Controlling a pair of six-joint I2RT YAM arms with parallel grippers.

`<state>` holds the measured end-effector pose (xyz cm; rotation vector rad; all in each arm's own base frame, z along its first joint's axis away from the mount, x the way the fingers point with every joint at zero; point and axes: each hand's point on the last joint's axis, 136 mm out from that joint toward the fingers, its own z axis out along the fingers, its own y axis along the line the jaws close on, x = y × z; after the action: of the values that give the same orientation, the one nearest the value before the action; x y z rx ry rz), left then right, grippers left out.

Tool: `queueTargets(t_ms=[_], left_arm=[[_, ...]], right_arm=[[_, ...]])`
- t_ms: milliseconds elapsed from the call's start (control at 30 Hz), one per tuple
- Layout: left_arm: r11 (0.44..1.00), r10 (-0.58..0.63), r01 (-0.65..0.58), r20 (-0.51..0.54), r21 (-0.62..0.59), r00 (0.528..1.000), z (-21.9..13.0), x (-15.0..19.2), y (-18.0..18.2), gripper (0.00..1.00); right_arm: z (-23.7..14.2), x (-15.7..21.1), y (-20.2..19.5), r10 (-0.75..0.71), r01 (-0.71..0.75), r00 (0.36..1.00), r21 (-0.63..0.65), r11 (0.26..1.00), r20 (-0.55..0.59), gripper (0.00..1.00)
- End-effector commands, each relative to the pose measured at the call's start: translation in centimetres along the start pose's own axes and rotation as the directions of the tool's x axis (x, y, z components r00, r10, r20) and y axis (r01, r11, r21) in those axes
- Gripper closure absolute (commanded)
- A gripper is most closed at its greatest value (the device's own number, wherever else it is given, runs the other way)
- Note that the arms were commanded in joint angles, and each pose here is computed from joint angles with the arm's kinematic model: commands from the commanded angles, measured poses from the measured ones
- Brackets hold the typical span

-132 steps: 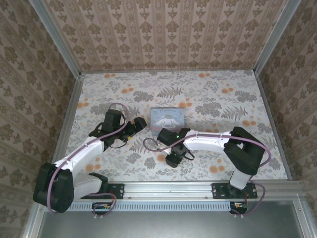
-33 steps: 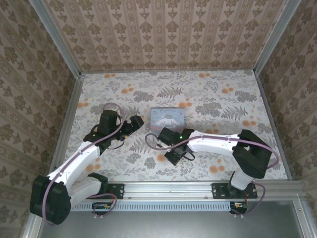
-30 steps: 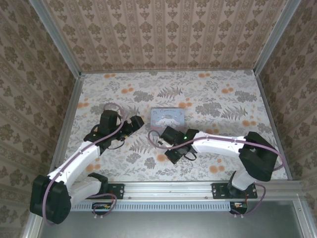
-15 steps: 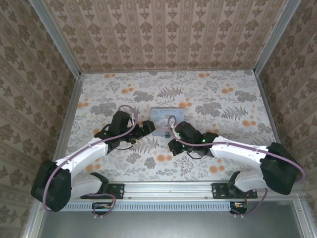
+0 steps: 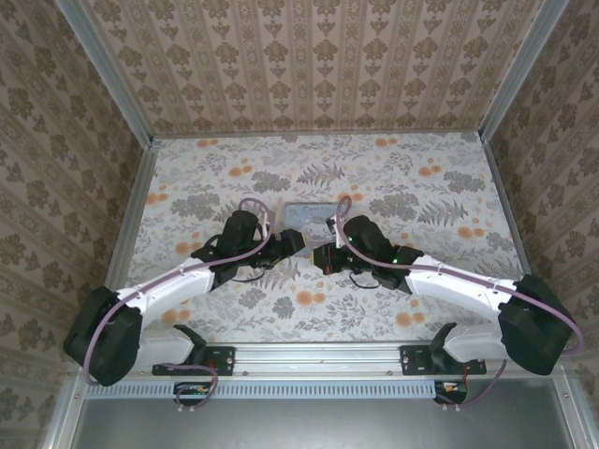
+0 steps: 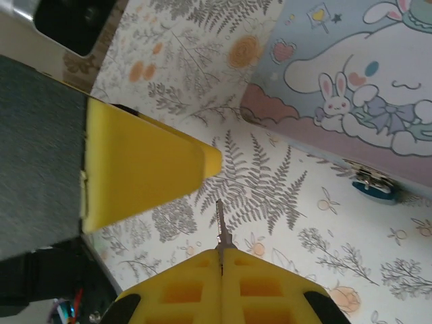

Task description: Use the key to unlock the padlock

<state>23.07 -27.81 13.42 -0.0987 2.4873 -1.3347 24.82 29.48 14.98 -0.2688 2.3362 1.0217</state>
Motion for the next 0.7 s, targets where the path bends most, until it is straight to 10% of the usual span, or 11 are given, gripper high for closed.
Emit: queueTargets(t_ms=[0,667], left_arm=[[0.996,0.026,-0.027,0.019,0.081,0.999,0.07,-0.94,-2.86,0.23],[0.994,0.024,-0.028,0.039,0.107,0.999,0.26,-1.24,-3.64,0.62]], right_arm=[[0.07,-1.16,1.11,0.043,-0.042,0.999,-0.065,0.997,0.027,1.00],[0.71,-1.28,0.99,0.125,-0.120,0.992,-0.123,0.985,0.033,1.00]])
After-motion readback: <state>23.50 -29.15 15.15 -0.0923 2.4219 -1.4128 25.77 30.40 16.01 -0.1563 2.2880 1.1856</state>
